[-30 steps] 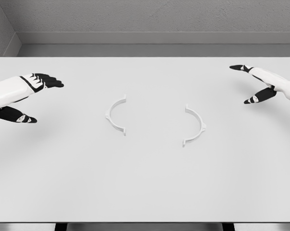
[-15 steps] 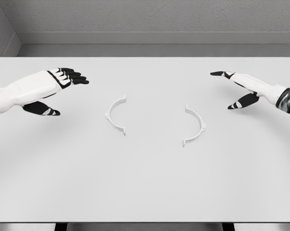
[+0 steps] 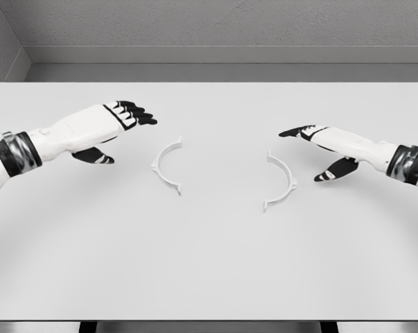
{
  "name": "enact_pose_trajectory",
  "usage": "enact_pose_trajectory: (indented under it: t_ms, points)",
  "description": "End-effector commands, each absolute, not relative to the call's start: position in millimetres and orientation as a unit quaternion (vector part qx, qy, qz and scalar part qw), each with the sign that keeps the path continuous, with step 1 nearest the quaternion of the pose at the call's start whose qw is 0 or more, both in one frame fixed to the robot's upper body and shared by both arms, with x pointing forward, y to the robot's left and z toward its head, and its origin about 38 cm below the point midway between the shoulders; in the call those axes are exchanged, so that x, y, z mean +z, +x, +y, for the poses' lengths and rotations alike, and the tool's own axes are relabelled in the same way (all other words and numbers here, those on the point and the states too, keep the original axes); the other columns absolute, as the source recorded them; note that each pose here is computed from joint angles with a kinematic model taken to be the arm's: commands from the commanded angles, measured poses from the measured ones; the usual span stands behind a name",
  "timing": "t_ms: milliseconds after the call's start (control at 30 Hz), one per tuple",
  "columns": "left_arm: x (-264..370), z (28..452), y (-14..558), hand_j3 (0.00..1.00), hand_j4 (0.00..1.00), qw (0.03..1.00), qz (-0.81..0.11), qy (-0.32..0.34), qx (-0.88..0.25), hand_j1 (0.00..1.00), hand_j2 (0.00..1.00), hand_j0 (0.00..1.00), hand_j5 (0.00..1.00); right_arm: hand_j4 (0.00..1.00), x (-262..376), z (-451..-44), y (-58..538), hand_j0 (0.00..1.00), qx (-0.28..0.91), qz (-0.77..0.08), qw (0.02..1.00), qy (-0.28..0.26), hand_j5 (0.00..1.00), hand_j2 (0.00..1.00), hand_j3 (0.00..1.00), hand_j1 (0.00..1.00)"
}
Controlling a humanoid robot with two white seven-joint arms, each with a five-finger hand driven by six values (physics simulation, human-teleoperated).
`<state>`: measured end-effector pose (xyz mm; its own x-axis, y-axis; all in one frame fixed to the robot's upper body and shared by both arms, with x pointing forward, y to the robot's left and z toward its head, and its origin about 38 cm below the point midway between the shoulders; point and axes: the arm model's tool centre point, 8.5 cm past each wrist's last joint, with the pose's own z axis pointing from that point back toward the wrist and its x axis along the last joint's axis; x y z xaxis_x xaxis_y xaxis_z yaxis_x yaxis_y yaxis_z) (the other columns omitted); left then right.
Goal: Assemble PVC drainage pipe clamps
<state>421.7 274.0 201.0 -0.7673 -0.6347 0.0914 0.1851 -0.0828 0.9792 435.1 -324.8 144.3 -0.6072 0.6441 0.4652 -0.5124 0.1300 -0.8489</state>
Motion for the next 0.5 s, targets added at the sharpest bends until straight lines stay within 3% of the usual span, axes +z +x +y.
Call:
enact_pose_trajectory:
  t_ms: [0, 467]
  points:
    - [189.6, 263.3, 425.4, 1.0, 1.0, 0.293, -0.611, 0.181, -0.713, 1.0, 1.0, 1.0, 1.0, 1.0, 147.9, -319.4, 434.5, 1.0, 0.657, -0.615, 0.433, -0.05, 1.0, 1.0, 1.0, 1.0]
    - [159.7, 235.4, 431.8, 1.0, 1.0, 0.31, -0.608, 0.157, -0.713, 1.0, 1.0, 1.0, 1.0, 1.0, 133.4, -298.0, 429.3, 1.0, 0.664, -0.611, 0.431, -0.018, 1.0, 1.0, 1.0, 1.0]
